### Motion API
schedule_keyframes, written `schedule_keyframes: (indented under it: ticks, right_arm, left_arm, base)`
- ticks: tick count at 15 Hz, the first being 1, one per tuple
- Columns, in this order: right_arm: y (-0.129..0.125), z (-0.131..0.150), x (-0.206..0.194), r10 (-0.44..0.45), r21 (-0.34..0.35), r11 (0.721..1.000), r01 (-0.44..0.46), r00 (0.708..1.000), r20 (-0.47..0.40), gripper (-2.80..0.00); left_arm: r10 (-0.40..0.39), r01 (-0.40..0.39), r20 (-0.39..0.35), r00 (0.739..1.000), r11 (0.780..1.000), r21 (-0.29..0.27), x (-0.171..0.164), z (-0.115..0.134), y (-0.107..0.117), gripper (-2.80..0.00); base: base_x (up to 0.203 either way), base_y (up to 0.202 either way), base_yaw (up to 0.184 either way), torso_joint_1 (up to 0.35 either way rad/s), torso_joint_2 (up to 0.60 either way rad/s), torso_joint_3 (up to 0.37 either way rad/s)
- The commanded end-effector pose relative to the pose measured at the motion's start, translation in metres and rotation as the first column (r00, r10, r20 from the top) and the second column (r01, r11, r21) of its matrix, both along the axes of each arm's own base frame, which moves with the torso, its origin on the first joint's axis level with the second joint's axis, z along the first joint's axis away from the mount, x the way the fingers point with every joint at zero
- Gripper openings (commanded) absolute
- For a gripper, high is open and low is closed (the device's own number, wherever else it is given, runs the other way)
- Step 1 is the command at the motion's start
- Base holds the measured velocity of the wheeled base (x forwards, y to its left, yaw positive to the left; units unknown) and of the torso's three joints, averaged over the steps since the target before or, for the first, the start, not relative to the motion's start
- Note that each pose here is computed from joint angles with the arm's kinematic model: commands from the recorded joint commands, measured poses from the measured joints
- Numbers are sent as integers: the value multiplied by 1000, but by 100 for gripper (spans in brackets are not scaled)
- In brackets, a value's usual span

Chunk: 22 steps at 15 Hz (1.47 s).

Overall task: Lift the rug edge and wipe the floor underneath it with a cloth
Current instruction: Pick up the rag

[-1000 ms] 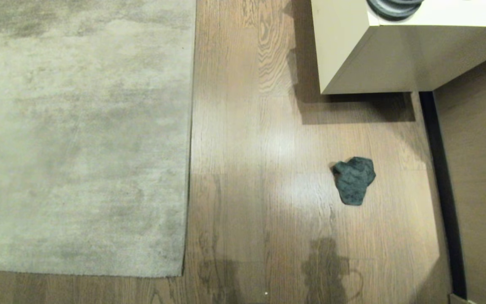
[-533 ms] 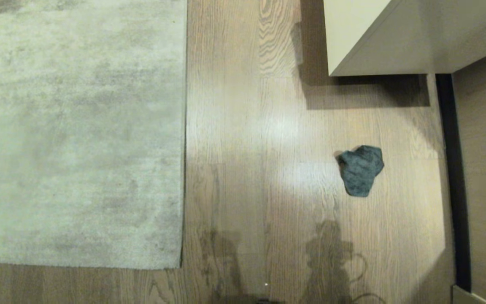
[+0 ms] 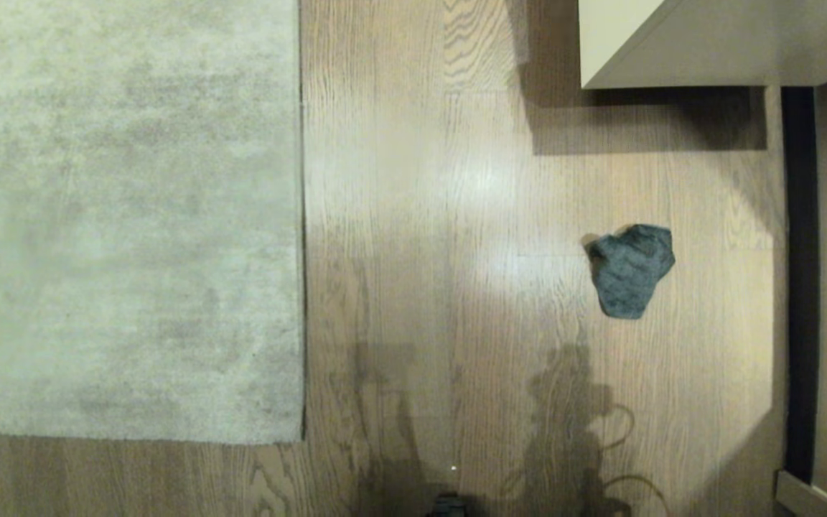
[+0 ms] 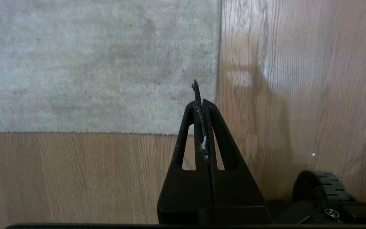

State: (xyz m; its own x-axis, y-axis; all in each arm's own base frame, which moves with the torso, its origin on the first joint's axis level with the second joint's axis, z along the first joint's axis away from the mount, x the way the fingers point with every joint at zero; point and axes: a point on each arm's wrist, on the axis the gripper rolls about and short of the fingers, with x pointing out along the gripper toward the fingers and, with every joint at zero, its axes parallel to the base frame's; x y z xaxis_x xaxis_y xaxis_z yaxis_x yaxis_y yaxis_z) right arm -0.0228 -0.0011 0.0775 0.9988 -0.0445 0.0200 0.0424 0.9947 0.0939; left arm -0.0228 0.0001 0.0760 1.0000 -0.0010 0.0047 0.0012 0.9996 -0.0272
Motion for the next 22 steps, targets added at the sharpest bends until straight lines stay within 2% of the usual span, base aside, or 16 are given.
schedule_keyframes:
  ticks: [1, 16, 22]
  right_arm:
    - [0, 0, 0, 0, 0, 1000, 0, 1000, 0, -280]
    - [0, 0, 0, 0, 0, 1000, 0, 1000, 0, -280]
    - [0, 0, 0, 0, 0, 1000, 0, 1000, 0, -280]
  left_arm:
    - [-1, 1, 0, 1000, 1000, -2, 0, 0, 0, -280]
    - [1, -1, -1, 1000, 1000, -2, 0, 0, 0, -280]
    - [1, -1, -2, 1000, 1000, 0, 0, 0, 0, -280]
  base:
    - [0, 0, 0, 6, 2, -205]
    - [0, 0, 0, 0, 1, -196]
    - [0, 0, 0, 2, 1, -22]
